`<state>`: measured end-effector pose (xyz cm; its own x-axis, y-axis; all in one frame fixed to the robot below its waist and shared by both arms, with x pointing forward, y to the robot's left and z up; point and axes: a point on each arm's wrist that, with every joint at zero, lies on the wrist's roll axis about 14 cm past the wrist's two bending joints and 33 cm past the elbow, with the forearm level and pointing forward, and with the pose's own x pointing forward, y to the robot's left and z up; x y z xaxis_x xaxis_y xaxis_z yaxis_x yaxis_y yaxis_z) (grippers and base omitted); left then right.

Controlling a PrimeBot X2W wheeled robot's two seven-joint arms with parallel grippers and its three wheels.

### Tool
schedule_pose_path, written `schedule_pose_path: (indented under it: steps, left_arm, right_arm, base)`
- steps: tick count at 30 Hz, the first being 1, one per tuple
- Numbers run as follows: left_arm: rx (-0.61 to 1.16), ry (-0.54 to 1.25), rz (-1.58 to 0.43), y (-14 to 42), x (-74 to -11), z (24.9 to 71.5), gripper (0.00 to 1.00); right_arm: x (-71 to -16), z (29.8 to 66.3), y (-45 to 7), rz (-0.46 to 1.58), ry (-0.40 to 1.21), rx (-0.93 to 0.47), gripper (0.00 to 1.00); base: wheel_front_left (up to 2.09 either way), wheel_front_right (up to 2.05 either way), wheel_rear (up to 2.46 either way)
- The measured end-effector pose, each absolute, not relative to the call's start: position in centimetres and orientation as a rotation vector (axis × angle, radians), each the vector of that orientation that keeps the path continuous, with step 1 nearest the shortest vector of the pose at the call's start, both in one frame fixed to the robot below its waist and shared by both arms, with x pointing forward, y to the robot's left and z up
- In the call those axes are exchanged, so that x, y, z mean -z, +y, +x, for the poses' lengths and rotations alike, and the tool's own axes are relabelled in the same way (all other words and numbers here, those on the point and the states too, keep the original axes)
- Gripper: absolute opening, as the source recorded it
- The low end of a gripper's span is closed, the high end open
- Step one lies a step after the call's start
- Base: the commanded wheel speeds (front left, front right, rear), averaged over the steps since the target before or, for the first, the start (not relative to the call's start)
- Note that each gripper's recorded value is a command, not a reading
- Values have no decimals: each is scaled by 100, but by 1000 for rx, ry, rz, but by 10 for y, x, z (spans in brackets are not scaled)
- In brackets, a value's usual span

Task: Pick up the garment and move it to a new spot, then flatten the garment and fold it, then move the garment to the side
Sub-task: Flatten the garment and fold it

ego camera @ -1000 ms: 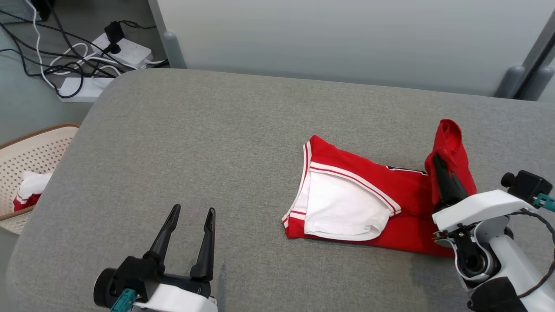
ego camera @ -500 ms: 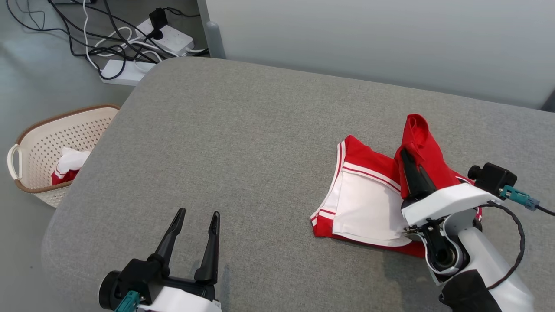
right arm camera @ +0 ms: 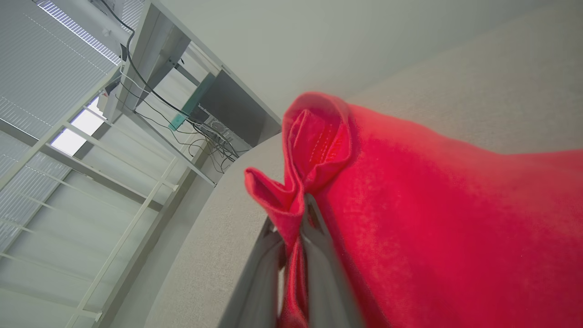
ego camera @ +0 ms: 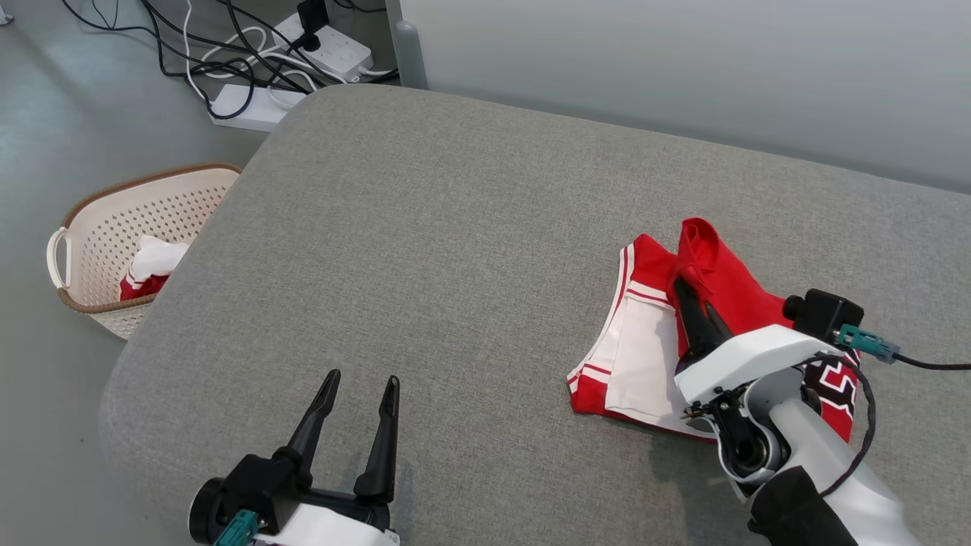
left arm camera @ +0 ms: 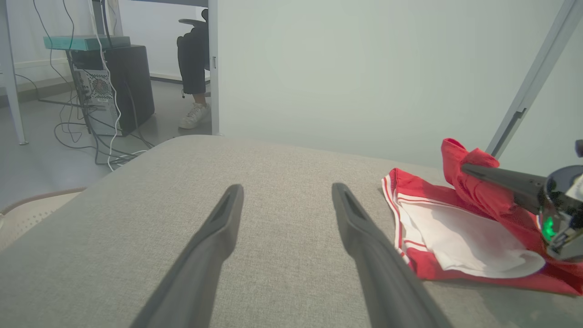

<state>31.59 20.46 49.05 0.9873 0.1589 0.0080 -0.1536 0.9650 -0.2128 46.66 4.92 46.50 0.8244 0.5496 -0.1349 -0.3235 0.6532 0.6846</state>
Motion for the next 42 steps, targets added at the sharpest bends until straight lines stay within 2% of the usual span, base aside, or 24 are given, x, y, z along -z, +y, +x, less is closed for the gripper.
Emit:
schedule_pose_path:
  steps: [9, 10, 12, 23, 27, 36, 42]
  left_arm:
    - [-152, -22, -221, 201, -490, 314, 100]
    - [-152, -21, -221, 201, -489, 313, 100]
    - [-154, -15, -221, 202, -487, 312, 100]
    - [-142, -21, -223, 199, -488, 313, 100]
    - [-130, -27, -224, 197, -490, 317, 100]
    - [-89, -58, -227, 188, -501, 330, 100]
    - [-50, -80, -229, 176, -509, 340, 100]
  right_arm:
    - [-455, 452, 69, 679, 409, -556, 2]
    - [-453, 450, 71, 673, 420, -560, 26]
    - [-450, 447, 74, 674, 432, -564, 100]
    - [-464, 426, 96, 710, 449, -652, 100]
    - [-482, 432, 94, 657, 376, -681, 100]
    - [-520, 453, 48, 380, 108, -653, 100]
    - [-518, 440, -8, 245, 11, -538, 100]
  base:
    - [0, 0, 0]
    - [0, 0, 0]
    - [0, 0, 0]
    - [0, 0, 0]
    - [0, 0, 0]
    - [0, 0, 0]
    - [0, 0, 0]
